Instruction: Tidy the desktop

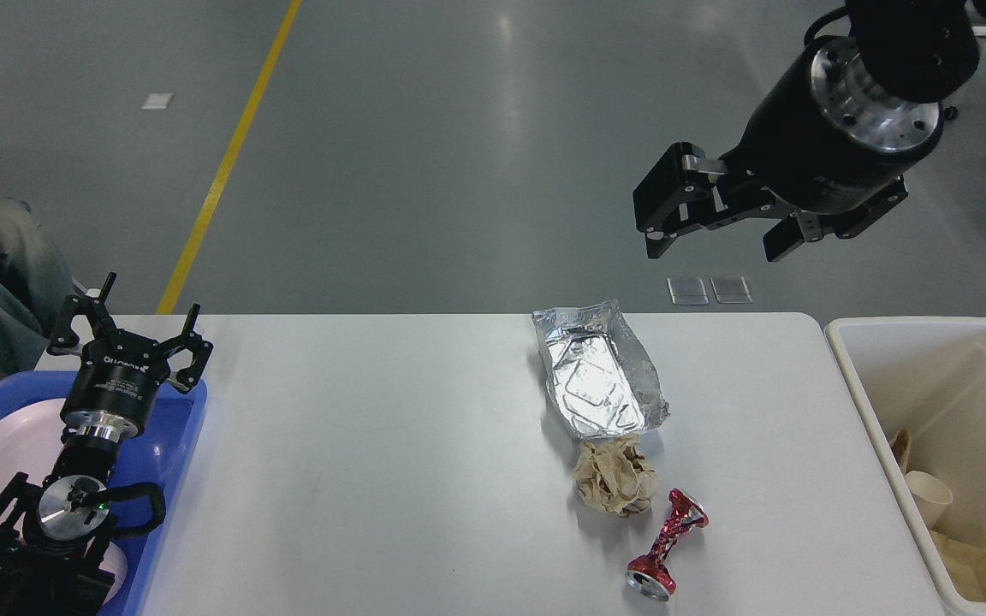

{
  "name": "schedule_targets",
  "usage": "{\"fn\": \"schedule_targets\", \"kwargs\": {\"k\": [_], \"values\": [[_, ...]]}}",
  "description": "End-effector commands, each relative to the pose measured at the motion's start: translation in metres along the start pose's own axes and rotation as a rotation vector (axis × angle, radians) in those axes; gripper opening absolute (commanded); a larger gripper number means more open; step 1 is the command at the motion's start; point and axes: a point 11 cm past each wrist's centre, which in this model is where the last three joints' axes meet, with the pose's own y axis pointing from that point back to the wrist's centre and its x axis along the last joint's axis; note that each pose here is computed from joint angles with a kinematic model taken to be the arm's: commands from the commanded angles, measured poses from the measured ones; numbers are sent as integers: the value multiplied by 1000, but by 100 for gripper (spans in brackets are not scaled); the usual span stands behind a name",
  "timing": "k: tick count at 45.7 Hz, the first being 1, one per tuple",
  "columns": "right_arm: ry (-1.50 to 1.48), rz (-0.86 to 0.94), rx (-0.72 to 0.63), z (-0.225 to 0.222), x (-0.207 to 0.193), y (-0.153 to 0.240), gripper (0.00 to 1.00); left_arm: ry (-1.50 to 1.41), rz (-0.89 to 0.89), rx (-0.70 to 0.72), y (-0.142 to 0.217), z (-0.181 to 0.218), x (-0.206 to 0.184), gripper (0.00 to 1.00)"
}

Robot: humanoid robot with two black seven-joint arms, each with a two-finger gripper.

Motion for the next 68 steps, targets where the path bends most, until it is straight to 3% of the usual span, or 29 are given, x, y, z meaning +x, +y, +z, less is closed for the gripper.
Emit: {"fn": "schedule_targets", "kwargs": {"k": [1,14,21,35,45,65,68], "values": [[-24,-66,-2,6,-7,-33,100,0,0,0,0,0,0,96],[-113,-50,-45,27,-29,-161,100,0,0,0,0,0,0,96],[-138,-77,-59,36,-64,-232,100,0,0,0,0,0,0,96],[-120,-122,2,6,-98,-311,100,0,1,0,0,0,0,96],[-110,-110,3,3,-111,-353,100,0,0,0,0,0,0,96],[-55,-76,-16,15,-122,-380,100,0,0,0,0,0,0,96],[-51,-78,-17,15,-124,-381,93,0,0,0,0,0,0,96]]}}
